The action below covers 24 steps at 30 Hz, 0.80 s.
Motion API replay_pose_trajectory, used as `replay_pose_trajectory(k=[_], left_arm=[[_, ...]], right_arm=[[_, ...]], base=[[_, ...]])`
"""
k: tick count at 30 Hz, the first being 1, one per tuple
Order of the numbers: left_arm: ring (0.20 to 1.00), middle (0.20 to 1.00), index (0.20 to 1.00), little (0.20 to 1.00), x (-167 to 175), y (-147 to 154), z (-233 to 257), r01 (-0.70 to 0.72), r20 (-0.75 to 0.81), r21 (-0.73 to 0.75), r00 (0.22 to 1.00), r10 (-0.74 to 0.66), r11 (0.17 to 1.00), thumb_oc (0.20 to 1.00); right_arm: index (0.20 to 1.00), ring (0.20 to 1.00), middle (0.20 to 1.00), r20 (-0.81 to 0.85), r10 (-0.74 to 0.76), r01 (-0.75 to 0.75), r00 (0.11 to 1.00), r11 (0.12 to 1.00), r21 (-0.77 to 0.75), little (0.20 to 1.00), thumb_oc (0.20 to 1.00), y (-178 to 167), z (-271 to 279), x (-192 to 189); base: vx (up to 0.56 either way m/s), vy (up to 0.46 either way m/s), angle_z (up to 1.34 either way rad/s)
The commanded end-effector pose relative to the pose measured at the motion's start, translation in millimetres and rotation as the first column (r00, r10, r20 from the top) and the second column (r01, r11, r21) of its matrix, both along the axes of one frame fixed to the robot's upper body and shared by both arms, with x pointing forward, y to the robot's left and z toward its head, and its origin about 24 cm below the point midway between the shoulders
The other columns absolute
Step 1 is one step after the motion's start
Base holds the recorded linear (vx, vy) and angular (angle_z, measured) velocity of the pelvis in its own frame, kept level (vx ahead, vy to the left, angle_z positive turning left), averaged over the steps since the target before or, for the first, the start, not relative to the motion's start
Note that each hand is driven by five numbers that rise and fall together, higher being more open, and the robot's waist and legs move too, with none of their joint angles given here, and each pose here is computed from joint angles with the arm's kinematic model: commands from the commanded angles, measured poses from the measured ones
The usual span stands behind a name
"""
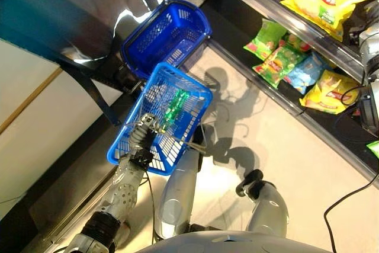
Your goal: Pick up the snacks into the basket
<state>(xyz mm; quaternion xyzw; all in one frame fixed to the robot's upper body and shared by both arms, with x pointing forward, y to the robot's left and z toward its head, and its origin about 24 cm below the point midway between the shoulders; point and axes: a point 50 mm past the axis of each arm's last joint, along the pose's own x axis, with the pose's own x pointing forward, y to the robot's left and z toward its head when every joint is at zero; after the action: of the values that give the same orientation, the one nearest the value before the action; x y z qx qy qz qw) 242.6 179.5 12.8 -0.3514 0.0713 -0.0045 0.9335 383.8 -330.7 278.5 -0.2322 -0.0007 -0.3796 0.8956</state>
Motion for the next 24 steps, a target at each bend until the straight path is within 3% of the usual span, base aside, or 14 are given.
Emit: replay_pose_trajectory(k=[1,3,8,14,19,24], left_arm=[[0.2,0.2,0.2,0.2,0.8,-0.5,27.8,0.009,0.178,0.023,0.984,-0.013,1.0,0.2],[0.2,0.2,0.2,0.2,5.6,1.7,31.0,-0.025,0.197,0.051,0.98,0.015,0.998,0.2],[0.2,0.2,0.2,0.2,8.8,6.5,29.7,-0.077,0.205,0.092,0.977,0.056,0.993,0.2],[0.2,0.2,0.2,0.2,6.1,13.1,13.3,-0.122,0.149,0.114,0.983,0.105,0.986,0.2],[0.2,0.2,0.2,0.2,2.3,12.6,3.4,-0.145,0.114,0.112,0.985,0.132,0.983,0.2],[0.2,0.2,0.2,0.2,-2.5,16.5,-4.5,-0.203,0.089,0.105,0.977,0.194,0.973,0.2]], right_arm=[[1.0,1.0,1.0,0.155,0.031,-0.032,0.987,0.999,0.01,1.0,1.0,6.2,5.7,2.4],[1.0,1.0,1.0,0.248,0.108,-0.14,0.963,0.983,0.116,1.0,1.0,34.4,-16.5,15.4],[1.0,1.0,1.0,0.31,0.235,-0.299,0.921,0.938,0.178,1.0,1.0,86.9,-71.6,23.7],[1.0,1.0,1.0,0.274,0.422,-0.479,0.864,0.857,0.192,1.0,1.0,134.8,-136.9,6.2],[1.0,1.0,1.0,0.257,0.501,-0.553,0.827,0.808,0.206,1.0,1.0,152.0,-172.7,-20.1],[1.0,1.0,1.0,0.225,0.495,-0.541,0.839,0.804,0.246,1.0,1.0,146.9,-208.7,-53.3]], base=[[0.04,0.035,-0.17],[0.06,0.05,-0.2],[0.03,0.051,-0.35],[0.11,0.014,-0.29],[0.12,-0.016,-0.3],[0.1,-0.018,-0.17]])
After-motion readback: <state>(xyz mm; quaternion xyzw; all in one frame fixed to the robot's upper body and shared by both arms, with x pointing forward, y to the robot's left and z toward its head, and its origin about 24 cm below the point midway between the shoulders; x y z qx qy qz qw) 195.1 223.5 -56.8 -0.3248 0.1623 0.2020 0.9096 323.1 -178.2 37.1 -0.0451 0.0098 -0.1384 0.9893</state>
